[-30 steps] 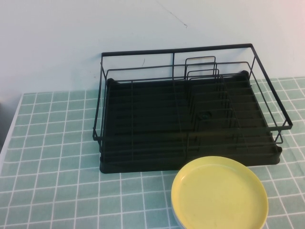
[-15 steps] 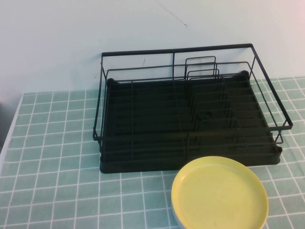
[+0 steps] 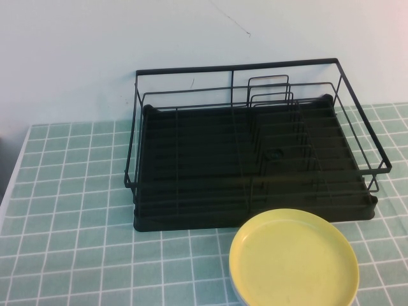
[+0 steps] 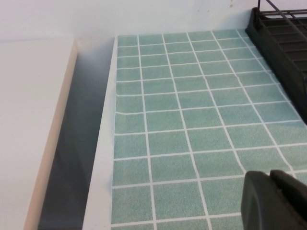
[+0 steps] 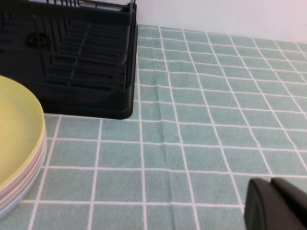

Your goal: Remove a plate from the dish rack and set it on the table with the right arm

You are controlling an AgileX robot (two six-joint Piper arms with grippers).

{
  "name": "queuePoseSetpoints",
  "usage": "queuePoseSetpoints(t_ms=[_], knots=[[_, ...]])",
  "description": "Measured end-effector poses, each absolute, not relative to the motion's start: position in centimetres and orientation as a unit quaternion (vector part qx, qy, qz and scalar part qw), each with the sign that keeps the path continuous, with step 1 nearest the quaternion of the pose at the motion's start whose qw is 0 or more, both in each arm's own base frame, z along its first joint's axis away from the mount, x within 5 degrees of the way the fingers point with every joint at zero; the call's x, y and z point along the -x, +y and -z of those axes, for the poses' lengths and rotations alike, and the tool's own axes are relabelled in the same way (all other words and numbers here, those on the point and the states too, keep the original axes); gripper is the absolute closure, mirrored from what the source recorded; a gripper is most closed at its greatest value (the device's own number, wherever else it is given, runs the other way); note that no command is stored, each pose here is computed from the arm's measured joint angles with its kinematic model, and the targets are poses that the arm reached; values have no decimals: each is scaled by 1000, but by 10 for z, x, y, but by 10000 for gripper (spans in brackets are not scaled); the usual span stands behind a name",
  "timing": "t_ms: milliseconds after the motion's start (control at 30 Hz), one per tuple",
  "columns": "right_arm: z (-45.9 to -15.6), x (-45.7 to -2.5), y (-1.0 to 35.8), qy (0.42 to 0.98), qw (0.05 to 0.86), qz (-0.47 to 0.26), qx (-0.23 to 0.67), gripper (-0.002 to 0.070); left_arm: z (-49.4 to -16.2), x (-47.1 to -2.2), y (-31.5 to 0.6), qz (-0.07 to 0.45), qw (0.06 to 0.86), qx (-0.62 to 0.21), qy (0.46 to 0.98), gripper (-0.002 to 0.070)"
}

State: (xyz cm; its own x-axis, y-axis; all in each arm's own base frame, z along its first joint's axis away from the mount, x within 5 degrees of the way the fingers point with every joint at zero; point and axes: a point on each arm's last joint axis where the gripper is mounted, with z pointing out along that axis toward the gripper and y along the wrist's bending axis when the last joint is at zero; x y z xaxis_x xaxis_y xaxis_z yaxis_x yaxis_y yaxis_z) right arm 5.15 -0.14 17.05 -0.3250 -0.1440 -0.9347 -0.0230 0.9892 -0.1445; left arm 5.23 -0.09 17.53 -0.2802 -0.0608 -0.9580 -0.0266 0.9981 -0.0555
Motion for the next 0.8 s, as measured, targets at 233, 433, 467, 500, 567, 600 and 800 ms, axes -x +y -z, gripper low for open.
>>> queuePoseSetpoints(t_ms=[233, 433, 467, 500, 567, 600, 800], knots=[[-170, -52, -1, 812, 579, 53, 52, 678, -175, -52, -1, 14, 599, 27, 800, 678], [-170, -52, -1, 812, 579, 53, 52, 678, -175, -52, -1, 14, 599, 27, 800, 678], [-170, -52, -1, 812, 579, 53, 52, 678, -175, -52, -1, 14, 599, 27, 800, 678], [-170, -52, -1, 812, 579, 53, 52, 678, -175, -52, -1, 14, 599, 27, 800, 678], [-170, -52, -1, 812, 579, 53, 52, 678, -175, -52, -1, 14, 599, 27, 800, 678], [-170, -52, -1, 812, 579, 53, 52, 678, -175, -52, -1, 14, 599, 27, 800, 678], [-170, -52, -1, 812, 579, 53, 52, 678, -175, -52, 0, 11, 599, 32, 800, 678]])
